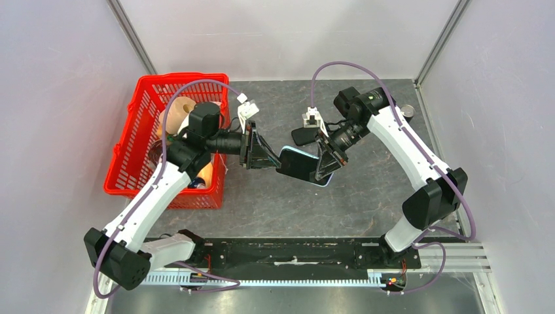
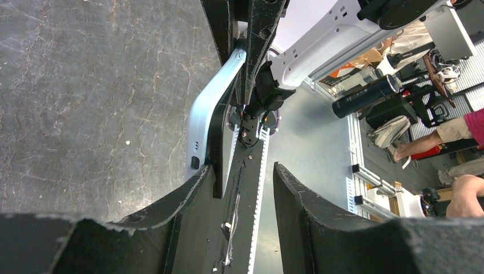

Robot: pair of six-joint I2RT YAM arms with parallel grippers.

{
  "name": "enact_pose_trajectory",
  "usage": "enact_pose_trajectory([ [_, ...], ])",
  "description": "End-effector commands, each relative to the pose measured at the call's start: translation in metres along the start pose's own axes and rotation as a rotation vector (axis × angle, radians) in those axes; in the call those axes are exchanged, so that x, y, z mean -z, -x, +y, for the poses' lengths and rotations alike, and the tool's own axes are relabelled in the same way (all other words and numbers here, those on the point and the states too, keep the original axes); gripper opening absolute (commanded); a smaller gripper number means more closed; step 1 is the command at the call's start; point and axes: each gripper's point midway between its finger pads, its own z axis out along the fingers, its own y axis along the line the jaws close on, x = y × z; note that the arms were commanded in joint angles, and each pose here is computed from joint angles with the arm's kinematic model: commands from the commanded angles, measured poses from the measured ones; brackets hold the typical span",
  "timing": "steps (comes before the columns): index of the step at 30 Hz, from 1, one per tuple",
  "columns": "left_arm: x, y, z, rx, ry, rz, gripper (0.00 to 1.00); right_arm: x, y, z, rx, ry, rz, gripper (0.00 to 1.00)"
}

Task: Take the phone out of the phone case
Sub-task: Remove the phone case from the phone.

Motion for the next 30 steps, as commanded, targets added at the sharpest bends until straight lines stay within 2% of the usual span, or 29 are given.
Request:
enact_pose_trajectory([
  [1, -0.008, 0.007, 0.000, -0.096, -0.027, -0.017, 0.50, 0.000, 0.018, 0.028, 0.048, 0.090, -0.098, 0.00],
  [8, -0.012, 0.008, -0.002, -0.102, -0.046, -0.026, 0.49, -0.001, 0.017, 0.028, 0.044, 0.097, -0.097, 0.00],
  [18, -0.025, -0.009, -0.026, -0.067, -0.188, 0.037, 0.46, 0.001, 0.024, 0.010, 0.027, 0.021, -0.086, 0.00],
  [24, -0.032, -0.014, -0.025, -0.090, -0.177, 0.045, 0.46, 0.001, 0.029, 0.007, 0.030, 0.009, -0.101, 0.00],
  [27, -0.038, -0.018, -0.021, -0.096, -0.175, 0.059, 0.48, 0.001, 0.032, 0.011, 0.052, 0.021, -0.117, 0.00],
  [30, -0.043, -0.022, -0.019, -0.148, -0.183, 0.068, 0.54, 0.002, 0.034, 0.018, 0.073, 0.044, -0.130, 0.00],
])
